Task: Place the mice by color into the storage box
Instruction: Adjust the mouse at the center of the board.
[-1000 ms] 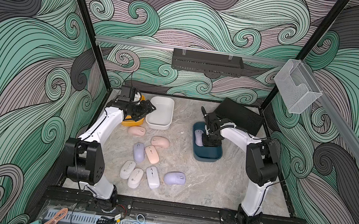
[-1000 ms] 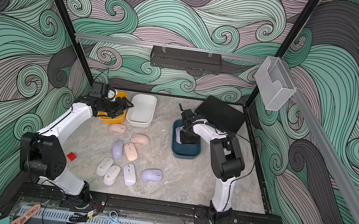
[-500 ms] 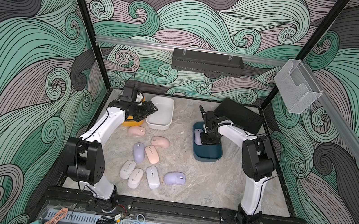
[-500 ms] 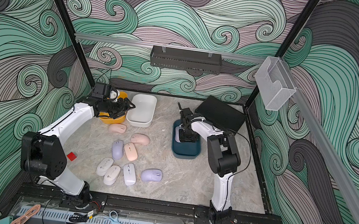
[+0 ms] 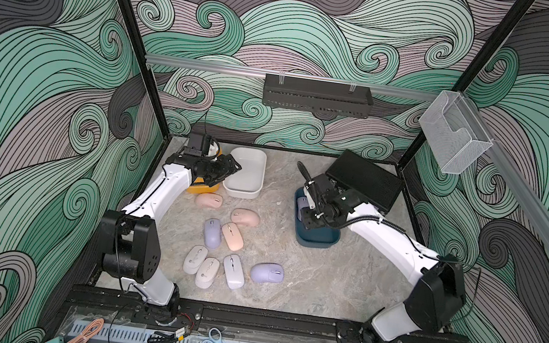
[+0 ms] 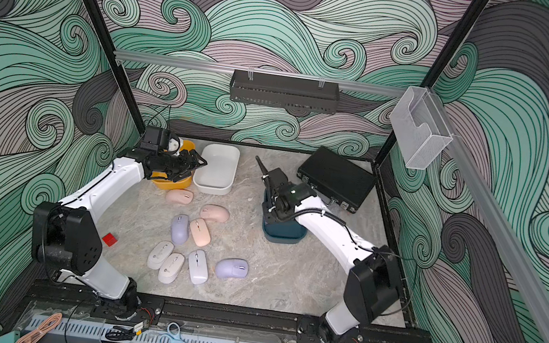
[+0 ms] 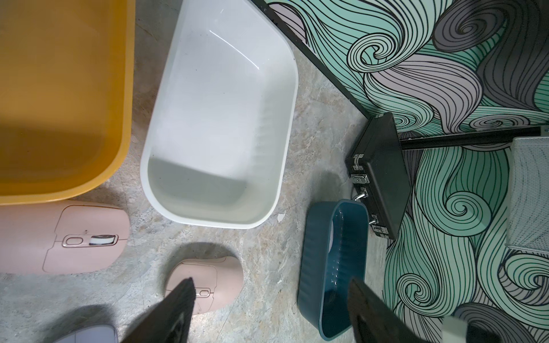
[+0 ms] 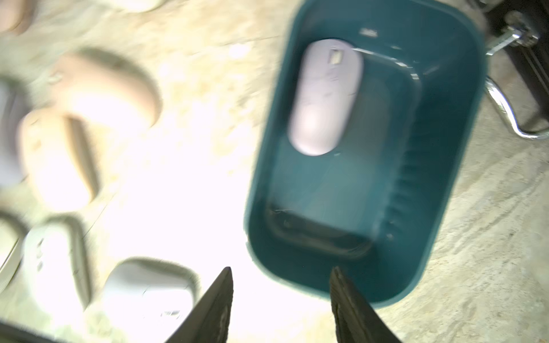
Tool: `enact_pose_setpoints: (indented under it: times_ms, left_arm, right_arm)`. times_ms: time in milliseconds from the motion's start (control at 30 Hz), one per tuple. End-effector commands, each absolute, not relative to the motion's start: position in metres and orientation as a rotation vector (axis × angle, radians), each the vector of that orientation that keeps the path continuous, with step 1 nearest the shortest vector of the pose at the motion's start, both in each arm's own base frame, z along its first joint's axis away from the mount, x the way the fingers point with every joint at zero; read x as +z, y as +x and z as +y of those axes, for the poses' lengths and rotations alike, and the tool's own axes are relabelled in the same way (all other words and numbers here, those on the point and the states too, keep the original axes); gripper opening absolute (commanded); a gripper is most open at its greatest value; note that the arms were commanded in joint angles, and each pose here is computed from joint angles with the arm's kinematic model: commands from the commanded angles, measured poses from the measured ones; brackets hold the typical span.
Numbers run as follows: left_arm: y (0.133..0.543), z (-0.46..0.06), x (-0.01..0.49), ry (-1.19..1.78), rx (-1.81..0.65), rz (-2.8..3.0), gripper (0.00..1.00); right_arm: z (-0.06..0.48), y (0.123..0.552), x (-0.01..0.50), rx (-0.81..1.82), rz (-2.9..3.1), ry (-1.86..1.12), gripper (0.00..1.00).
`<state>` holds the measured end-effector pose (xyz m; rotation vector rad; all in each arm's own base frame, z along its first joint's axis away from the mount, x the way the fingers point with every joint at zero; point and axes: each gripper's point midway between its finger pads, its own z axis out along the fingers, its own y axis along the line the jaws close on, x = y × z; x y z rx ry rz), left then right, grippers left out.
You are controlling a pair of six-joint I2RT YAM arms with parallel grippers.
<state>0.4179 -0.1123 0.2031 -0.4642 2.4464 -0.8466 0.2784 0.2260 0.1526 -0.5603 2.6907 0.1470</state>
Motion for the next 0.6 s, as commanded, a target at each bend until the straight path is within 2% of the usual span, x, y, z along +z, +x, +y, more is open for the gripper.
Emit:
enact_pose_setpoints:
  times_ms: [0,133,233,367,567]
  left_arm:
    - [0.417,-0.132,0.214,-0.381,-0.919,2.429,0.80]
    - [0.408,-0.168,0.202,-0.283,-0.978,2.495,0.83]
    - [0.403,-0.187,0.194,-0.236,-1.014,2.545,0.84]
    - [0.404,-0.185,0.190,-0.253,-0.997,2.560,0.84]
    - [0.407,-0.174,0.190,-0.288,-0.962,2.555,0.84]
  right_arm:
    - [0.236,0.243,0.149,0.160,2.695,-0.645,0.59]
    - [0.261,0.198,0.134,0.229,2.690,-0.839,0.64]
    - [0.267,0.172,0.112,0.224,2.702,-0.935,0.64]
    - [0.280,0.146,0.093,0.269,2.692,-1.048,0.67]
    - [0.283,0.138,0.054,0.227,2.751,-1.100,0.68]
